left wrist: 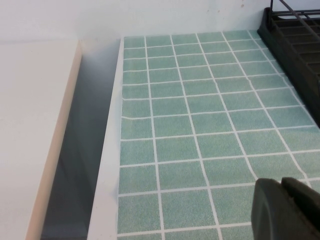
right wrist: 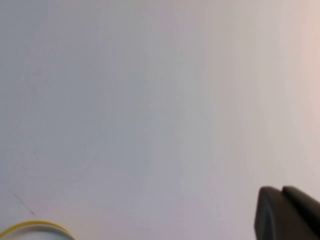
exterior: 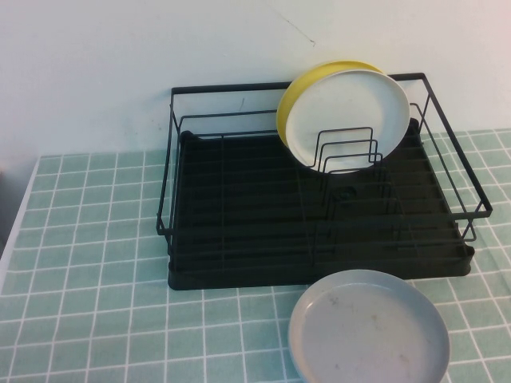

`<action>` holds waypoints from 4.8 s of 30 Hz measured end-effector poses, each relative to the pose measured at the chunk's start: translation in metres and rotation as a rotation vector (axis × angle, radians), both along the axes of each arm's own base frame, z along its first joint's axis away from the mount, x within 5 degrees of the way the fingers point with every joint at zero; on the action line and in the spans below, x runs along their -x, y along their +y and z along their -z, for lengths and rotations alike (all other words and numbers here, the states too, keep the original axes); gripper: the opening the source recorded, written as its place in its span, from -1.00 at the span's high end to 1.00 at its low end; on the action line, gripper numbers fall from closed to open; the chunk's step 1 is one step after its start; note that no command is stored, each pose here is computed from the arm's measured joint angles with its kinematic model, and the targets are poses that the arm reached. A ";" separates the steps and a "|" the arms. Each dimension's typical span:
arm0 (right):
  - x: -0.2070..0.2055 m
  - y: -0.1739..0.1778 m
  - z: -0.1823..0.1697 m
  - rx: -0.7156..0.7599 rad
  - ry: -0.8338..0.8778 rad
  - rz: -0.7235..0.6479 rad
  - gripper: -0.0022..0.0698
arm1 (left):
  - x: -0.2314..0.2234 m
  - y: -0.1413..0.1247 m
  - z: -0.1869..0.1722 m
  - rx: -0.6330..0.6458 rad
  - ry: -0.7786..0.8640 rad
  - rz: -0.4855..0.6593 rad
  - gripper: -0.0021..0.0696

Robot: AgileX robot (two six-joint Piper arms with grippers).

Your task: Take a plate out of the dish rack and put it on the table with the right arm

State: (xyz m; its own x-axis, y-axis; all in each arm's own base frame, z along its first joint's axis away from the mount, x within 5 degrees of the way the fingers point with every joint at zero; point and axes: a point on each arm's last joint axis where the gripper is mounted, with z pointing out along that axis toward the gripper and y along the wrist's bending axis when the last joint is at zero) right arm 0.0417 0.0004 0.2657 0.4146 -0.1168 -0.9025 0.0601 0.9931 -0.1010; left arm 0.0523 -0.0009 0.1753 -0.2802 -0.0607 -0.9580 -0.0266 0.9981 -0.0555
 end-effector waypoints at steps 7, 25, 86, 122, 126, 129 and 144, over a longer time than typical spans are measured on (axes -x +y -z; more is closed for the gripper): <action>0.000 -0.003 -0.062 -0.031 0.203 0.026 0.95 | 0.000 0.000 0.000 0.000 0.000 0.000 0.95; -0.191 0.015 -0.120 0.450 0.955 -0.296 0.95 | 0.000 0.000 0.000 0.000 0.000 0.000 0.95; -0.467 0.084 0.023 0.553 0.825 -0.601 0.81 | 0.000 0.000 0.000 0.000 0.000 0.000 0.95; -0.245 0.070 -0.083 0.226 1.477 -0.767 0.84 | 0.000 0.000 0.000 0.000 0.000 0.000 0.95; -0.218 0.067 -0.044 0.170 1.557 -0.741 0.84 | 0.000 0.000 0.000 0.000 0.000 0.000 0.95; -0.208 0.064 -0.011 0.128 1.626 -0.716 0.84 | 0.000 0.000 0.000 0.000 0.000 0.000 0.95; -0.232 0.067 0.065 0.021 1.699 -0.692 0.81 | 0.000 0.000 0.000 0.000 0.000 0.000 0.95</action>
